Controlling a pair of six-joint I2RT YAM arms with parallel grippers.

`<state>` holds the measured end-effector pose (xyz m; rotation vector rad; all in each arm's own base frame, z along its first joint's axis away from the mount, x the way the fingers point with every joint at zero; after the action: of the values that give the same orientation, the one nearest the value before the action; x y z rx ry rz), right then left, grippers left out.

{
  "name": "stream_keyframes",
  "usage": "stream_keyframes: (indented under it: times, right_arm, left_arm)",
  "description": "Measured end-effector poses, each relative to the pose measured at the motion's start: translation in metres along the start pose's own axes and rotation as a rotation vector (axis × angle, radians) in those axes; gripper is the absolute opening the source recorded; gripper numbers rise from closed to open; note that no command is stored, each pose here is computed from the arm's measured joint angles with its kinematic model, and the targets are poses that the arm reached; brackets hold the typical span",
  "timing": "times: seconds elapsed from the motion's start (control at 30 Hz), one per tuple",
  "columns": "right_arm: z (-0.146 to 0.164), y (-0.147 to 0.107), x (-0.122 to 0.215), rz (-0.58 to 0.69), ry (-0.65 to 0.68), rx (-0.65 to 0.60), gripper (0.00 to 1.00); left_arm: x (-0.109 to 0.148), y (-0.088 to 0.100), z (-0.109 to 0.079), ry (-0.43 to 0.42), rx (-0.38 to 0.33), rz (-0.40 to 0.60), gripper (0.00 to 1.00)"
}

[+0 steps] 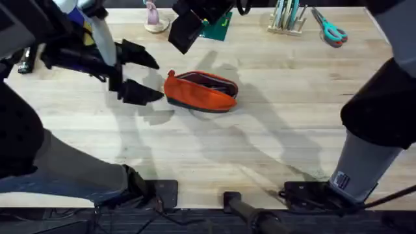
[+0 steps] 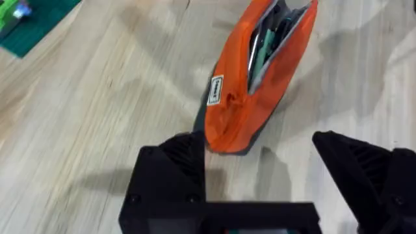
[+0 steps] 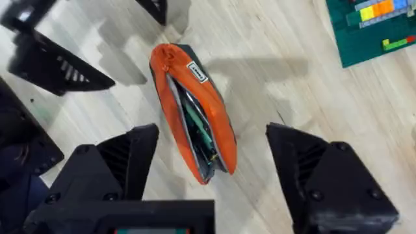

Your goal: Unzip the bag, pick up the pens from the table one at a time and place them inside, then zip the bag closed.

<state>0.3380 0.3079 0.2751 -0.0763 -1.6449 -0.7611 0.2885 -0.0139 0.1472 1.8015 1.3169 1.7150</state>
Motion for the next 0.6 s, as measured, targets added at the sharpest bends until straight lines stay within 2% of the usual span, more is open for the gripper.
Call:
stream_keyframes:
  times: [0.23, 0.47, 0.6]
  right_arm:
    - [0.003, 0.001, 0.0, -0.008, 0.021, -0.014, 0.998]
    - [0.012, 0.023, -0.001, -0.11, 0.094, -0.036, 0.997]
    - [0.013, 0.028, -0.018, -0.1, 0.124, -0.098, 0.997]
  left_arm:
    - [0.037, -0.001, 0.004, 0.056, 0.098, -0.021, 0.995]
    - [0.066, -0.017, 0.011, 0.144, 0.172, -0.051, 0.995]
    - [0.075, -0.024, 0.013, 0.173, 0.195, -0.061, 0.995]
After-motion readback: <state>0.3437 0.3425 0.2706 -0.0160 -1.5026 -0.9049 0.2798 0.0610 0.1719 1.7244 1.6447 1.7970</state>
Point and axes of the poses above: each hand's point on the last joint's axis, 136 mm out from that joint toward the fingers, its own x axis back along the fingers, its own z axis along the line the jaws close on, y = z × x, the point moved 2 cm from there along x, back along the fingers, and after that the axes turned 6 degrees about x, right-handed, at the moved point
